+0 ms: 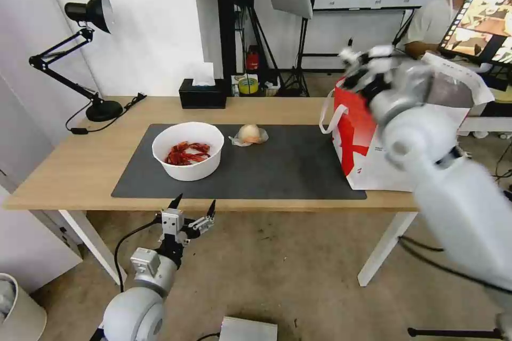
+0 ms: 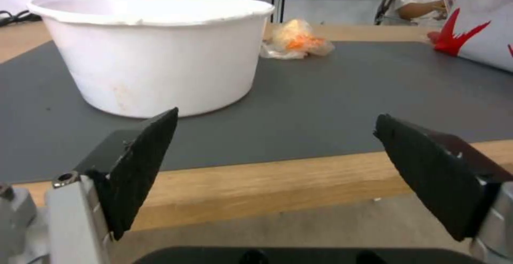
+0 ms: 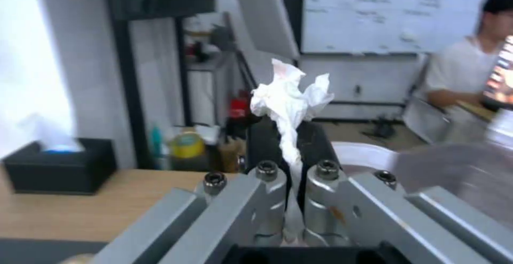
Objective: Pick up the trash from the table and place it into the takeout bag.
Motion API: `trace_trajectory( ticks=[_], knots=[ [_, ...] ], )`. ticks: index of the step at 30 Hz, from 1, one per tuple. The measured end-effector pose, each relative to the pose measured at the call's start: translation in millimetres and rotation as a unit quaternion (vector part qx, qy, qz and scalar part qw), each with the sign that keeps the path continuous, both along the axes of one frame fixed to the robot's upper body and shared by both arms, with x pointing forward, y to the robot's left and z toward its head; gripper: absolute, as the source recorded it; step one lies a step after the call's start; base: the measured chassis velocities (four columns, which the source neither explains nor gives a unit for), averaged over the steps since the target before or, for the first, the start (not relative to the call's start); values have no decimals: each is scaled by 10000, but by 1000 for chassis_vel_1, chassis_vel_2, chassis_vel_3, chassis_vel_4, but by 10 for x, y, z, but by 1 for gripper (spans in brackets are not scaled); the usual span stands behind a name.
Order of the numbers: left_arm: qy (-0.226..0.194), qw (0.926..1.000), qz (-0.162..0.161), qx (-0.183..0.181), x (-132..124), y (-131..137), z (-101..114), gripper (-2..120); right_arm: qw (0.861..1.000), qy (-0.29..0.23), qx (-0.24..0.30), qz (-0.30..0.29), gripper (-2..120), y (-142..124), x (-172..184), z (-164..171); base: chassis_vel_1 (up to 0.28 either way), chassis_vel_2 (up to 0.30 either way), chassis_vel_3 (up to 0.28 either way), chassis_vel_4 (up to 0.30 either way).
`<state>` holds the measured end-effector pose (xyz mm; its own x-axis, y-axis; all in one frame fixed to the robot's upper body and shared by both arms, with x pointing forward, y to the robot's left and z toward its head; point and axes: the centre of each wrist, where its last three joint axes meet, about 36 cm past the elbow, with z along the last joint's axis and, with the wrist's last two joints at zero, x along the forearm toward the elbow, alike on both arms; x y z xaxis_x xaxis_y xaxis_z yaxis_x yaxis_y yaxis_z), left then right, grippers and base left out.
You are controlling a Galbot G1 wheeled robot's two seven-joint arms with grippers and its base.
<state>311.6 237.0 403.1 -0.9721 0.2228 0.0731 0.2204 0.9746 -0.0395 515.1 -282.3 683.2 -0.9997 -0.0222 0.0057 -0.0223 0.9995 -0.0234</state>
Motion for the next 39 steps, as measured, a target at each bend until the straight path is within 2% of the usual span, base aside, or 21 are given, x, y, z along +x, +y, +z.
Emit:
trace_trajectory(
  ticks=[3,7,15,18,19,23,24,26,27,30,31,33,34,36,37,39],
  knots=[
    [24,10000,-29,-11,9,-22,-22,100,9988,267,44,-399,0,-158,127,12,0,0,0,0],
    [-1,10000,-62,-35,36,-51,-19,100,9970,410,89,-653,0,-275,255,-9,0,0,0,0],
    [-19,10000,-68,-30,47,-51,-11,100,9934,628,178,-940,0,-301,317,-86,0,0,0,0],
    [-19,10000,-63,-20,48,-43,-10,100,9924,703,259,-980,13,-292,336,-116,0,0,0,0],
    [-19,10000,-63,-20,48,-43,-10,100,9924,703,259,-980,13,-292,336,-116,0,0,0,0],
    [-22,10000,-66,-29,50,-49,-9,100,9921,728,283,-985,33,-264,333,-144,0,0,0,0],
    [-22,10000,-66,-29,50,-49,-9,100,9921,728,283,-985,33,-264,333,-144,0,0,0,0],
    [-21,10000,-69,-31,49,-51,-10,100,9921,734,278,-977,41,-255,326,-158,0,0,0,0],
    [-21,10000,-69,-31,49,-51,-10,100,9921,734,278,-977,41,-255,326,-158,0,0,0,0],
    [-21,10000,-71,-32,50,-51,-9,100,9923,733,270,-961,55,-244,315,-170,0,0,0,0],
    [-21,10000,-71,-32,50,-51,-9,100,9923,733,270,-961,55,-244,315,-170,0,0,0,0],
    [-19,10000,-75,-34,49,-54,-10,100,9925,736,256,-947,67,-237,305,-184,0,0,0,0],
    [-19,10000,-75,-34,49,-54,-10,100,9925,736,256,-947,67,-237,305,-184,0,0,0,0],
    [-12,10000,-79,-40,46,-60,-13,100,9926,736,237,-937,78,-237,293,-190,0,0,0,0],
    [-12,10000,-79,-40,46,-60,-13,100,9926,736,237,-937,78,-237,293,-190,0,0,0,0],
    [-14,10000,-85,-43,38,-64,-8,100,9929,725,220,-921,89,-231,276,-190,0,0,0,0]
  ],
)
